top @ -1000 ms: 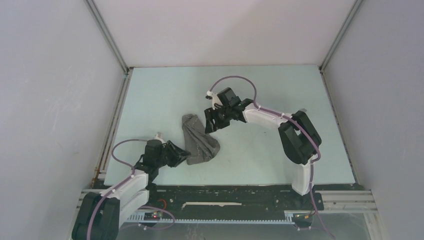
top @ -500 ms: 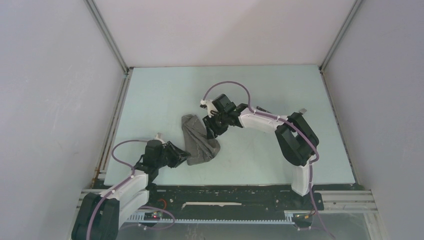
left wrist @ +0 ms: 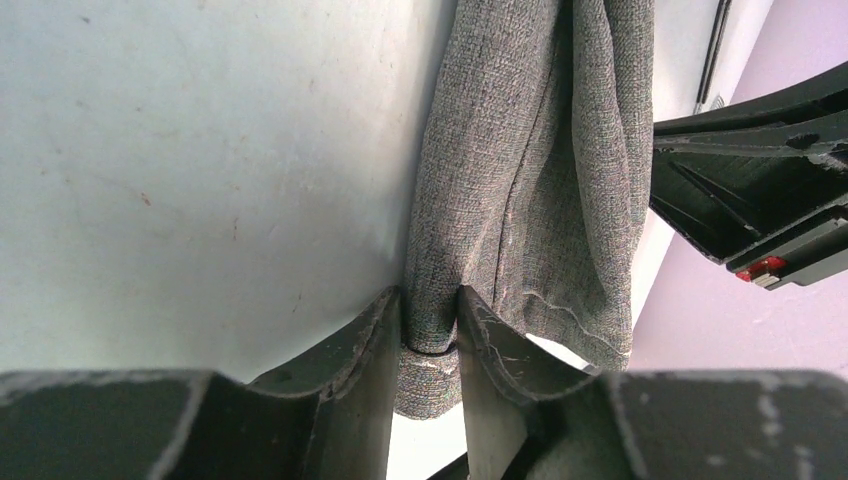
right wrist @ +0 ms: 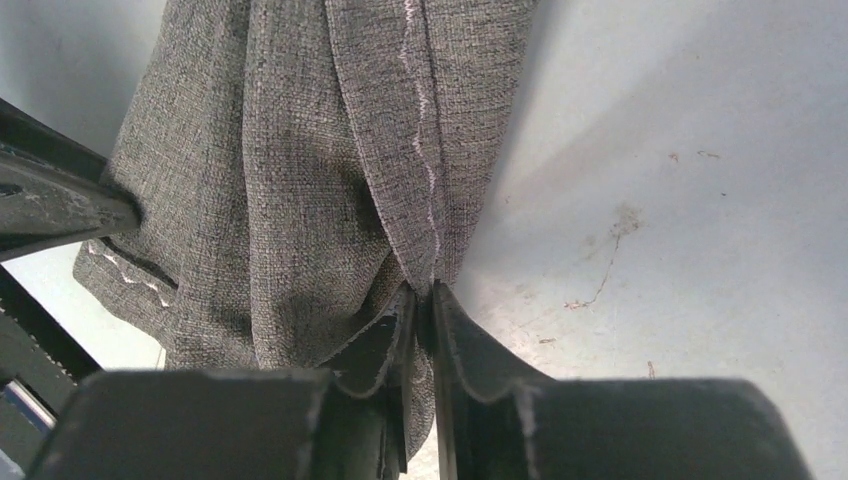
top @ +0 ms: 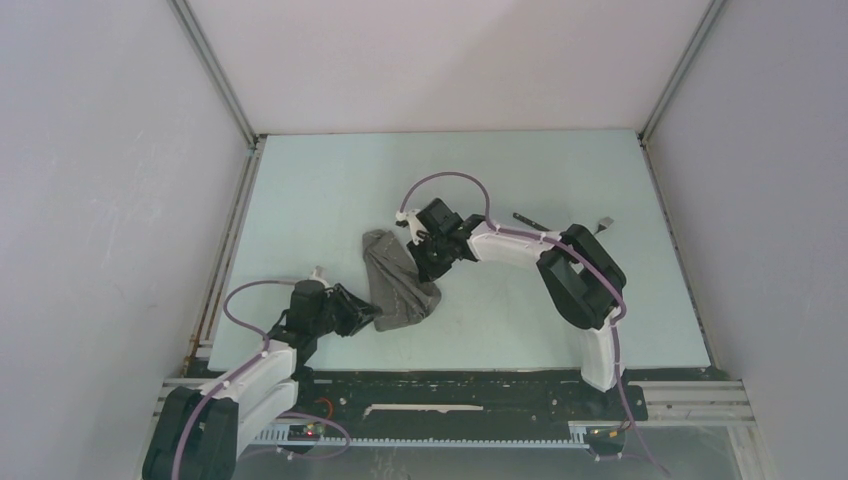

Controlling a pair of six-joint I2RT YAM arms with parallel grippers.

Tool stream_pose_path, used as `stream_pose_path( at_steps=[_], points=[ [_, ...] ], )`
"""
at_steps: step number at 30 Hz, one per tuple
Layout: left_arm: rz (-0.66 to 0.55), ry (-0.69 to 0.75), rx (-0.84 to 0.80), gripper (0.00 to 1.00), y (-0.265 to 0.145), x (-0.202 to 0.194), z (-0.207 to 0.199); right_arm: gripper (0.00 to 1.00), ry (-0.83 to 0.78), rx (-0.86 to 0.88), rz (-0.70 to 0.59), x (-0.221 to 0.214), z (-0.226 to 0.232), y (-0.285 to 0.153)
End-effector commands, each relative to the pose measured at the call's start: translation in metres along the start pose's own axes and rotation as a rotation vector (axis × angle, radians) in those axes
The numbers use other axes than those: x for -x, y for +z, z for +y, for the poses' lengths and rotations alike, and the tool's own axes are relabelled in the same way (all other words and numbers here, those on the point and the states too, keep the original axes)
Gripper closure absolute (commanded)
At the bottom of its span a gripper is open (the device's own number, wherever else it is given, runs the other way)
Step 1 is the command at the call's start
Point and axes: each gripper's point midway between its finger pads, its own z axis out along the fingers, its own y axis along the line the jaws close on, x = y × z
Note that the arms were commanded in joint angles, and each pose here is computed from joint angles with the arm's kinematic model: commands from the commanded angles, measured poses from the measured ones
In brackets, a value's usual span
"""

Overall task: Fold the napkin into a case and place the utensils inside
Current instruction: Smooth out the smaller rectangle-folded napkin at the center of the board.

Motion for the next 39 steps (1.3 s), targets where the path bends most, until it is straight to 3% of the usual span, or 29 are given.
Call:
stream_pose_path(
  at_steps=[1, 3, 8, 16, 25, 33, 36, 39],
  points=[
    [0.035, -0.017, 0.057, 0.65, -0.001, -0.013, 0.019, 0.87, -0.008, -0.019, -0.038, 0.017, 0.008, -0.003],
    [0.037, -0.016, 0.055, 0.66, -0.001, -0.014, 0.018, 0.94, 0.014, -0.013, -0.038, 0.023, 0.016, -0.007],
    [0.037, -0.017, 0.047, 0.67, -0.001, -0.016, 0.015, 1.0, 0.135, 0.023, -0.003, 0.029, 0.044, -0.016],
    [0.046, -0.014, 0.031, 0.68, 0.0, -0.02, 0.01, 1.0, 0.242, 0.044, 0.042, 0.025, 0.088, 0.002],
    [0.042, -0.017, 0.02, 0.69, -0.001, -0.022, 0.011, 0.97, 0.355, -0.045, 0.024, 0.03, 0.087, 0.008],
    [0.046, -0.014, 0.006, 0.7, 0.001, -0.023, 0.005, 1.0, 0.591, 0.108, -0.068, 0.049, 0.099, 0.018],
    [0.049, -0.012, 0.008, 0.7, 0.001, -0.023, 0.005, 0.94, 0.535, 0.094, -0.074, 0.048, 0.095, 0.026],
    [0.051, -0.009, 0.007, 0.7, 0.001, -0.024, 0.006, 0.76, 0.373, 0.045, -0.069, 0.039, 0.095, 0.026]
  ],
)
